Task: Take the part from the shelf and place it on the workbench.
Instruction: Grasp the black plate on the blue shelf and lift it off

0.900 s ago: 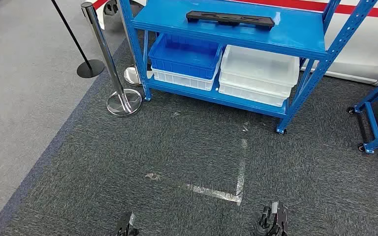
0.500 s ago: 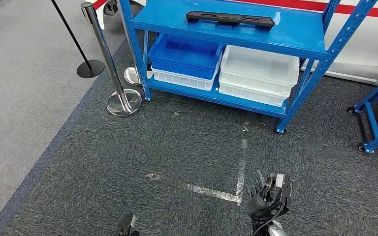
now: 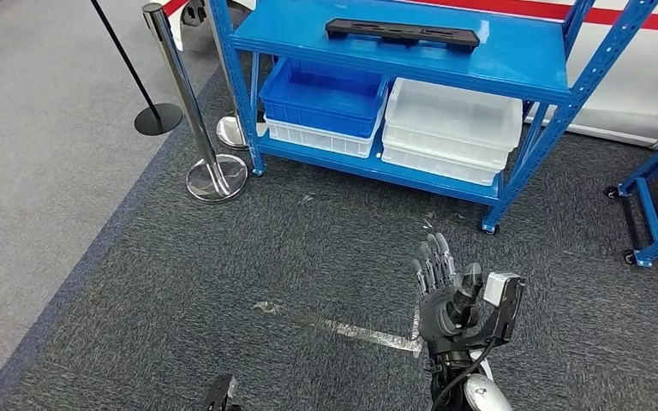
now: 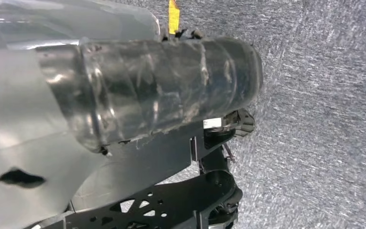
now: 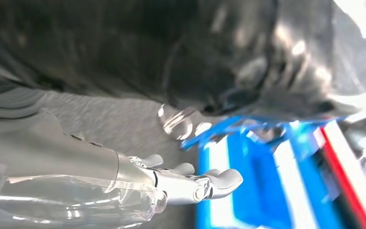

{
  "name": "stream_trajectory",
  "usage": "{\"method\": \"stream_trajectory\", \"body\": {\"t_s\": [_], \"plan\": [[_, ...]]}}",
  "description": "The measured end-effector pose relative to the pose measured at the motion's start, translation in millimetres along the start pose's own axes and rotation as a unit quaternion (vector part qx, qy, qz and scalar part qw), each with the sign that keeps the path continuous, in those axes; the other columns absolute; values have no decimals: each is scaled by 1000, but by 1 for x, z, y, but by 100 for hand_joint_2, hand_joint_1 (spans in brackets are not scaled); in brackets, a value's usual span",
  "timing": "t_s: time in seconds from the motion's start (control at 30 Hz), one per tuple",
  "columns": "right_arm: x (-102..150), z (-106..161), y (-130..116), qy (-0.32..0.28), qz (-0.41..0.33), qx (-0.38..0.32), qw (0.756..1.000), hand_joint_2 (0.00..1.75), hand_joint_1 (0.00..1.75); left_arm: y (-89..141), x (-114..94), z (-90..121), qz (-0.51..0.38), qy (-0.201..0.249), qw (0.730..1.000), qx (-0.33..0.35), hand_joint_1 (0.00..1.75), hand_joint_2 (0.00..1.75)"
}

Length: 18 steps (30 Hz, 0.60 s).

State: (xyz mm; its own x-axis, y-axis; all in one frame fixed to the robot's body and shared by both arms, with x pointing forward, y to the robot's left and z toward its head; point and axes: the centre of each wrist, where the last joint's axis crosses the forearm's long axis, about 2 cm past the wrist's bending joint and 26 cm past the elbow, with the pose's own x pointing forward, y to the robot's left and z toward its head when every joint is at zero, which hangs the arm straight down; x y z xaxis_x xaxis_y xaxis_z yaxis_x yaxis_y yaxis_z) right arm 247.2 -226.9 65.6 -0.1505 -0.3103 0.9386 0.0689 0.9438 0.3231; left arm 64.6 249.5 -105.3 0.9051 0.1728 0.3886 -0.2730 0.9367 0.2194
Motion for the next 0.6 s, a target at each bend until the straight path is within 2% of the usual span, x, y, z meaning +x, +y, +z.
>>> {"method": "stream_trajectory", "body": {"t_s": [0.33,0.6], "plan": [[74,-9,49,-149,-10,116,982,0,0,1,5,-2,-24,-6,1000,-3,0,0],[116,2,75,-218,-28,175,960,0,0,3,9,-4,-51,-10,999,-2,0,0]]}}
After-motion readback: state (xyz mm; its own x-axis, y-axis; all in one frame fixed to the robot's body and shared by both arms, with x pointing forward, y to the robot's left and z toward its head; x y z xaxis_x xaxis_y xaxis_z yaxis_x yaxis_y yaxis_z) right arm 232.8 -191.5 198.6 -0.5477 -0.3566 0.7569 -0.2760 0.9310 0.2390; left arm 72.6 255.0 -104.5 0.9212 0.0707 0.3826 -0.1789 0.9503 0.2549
